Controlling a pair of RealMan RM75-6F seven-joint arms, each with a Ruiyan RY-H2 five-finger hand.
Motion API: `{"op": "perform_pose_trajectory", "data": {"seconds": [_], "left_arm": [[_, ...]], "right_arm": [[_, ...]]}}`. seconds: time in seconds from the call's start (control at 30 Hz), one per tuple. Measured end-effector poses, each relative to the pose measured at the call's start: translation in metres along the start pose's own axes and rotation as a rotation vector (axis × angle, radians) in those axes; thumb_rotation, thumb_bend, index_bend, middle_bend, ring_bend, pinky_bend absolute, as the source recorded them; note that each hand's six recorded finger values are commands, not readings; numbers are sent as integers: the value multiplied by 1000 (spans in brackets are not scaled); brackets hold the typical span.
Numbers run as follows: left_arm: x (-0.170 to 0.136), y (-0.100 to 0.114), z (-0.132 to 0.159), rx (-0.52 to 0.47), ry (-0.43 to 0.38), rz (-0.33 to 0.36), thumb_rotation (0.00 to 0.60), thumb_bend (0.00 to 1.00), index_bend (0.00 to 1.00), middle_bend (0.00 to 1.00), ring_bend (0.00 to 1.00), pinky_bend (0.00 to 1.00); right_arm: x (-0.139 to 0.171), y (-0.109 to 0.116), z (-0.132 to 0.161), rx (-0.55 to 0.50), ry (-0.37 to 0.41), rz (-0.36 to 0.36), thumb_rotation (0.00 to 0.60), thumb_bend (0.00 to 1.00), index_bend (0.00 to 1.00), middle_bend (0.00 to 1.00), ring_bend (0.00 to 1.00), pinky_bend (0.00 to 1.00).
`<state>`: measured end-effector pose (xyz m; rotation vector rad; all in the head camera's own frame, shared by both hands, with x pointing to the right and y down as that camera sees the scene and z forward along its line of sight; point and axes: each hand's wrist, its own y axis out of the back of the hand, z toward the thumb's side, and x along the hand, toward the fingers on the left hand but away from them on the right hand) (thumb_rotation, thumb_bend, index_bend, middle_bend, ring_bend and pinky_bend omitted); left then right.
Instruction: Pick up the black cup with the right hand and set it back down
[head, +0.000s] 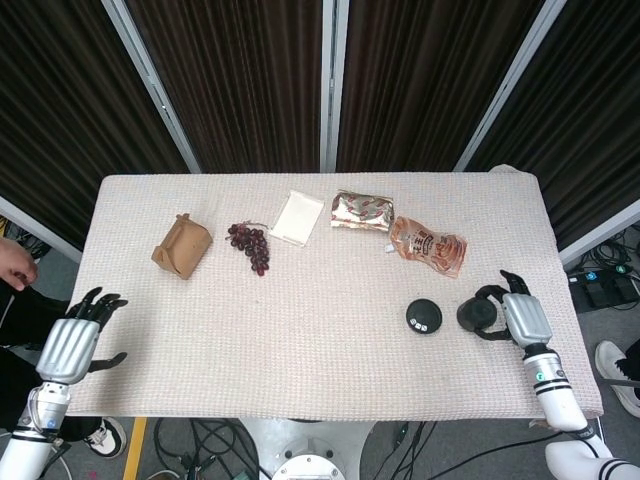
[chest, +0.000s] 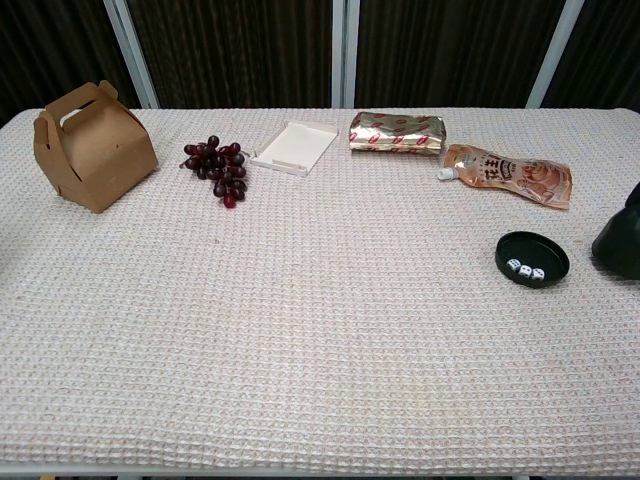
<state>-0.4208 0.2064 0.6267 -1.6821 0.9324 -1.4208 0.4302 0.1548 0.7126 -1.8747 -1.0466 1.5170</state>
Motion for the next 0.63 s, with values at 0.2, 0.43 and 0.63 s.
{"op": "perform_pose_trajectory", "data": {"seconds": [0.2,0.43,0.63], "left_arm": [[1,2,0,-5,0,11,600,21,230,166,76,267],[2,9,-1,-10,5,25,600,21,230,166,76,267],[3,12,0,-11,4,28,600,21,231,167,76,267]], "right_arm": [[3,13,6,-12,29,-16,600,0,76,43,0,0],[18,41,27,14,106,-102,600,0,70,49,0,0],[40,59,46,105,144,-186,600,0,31,42,0,0]]}}
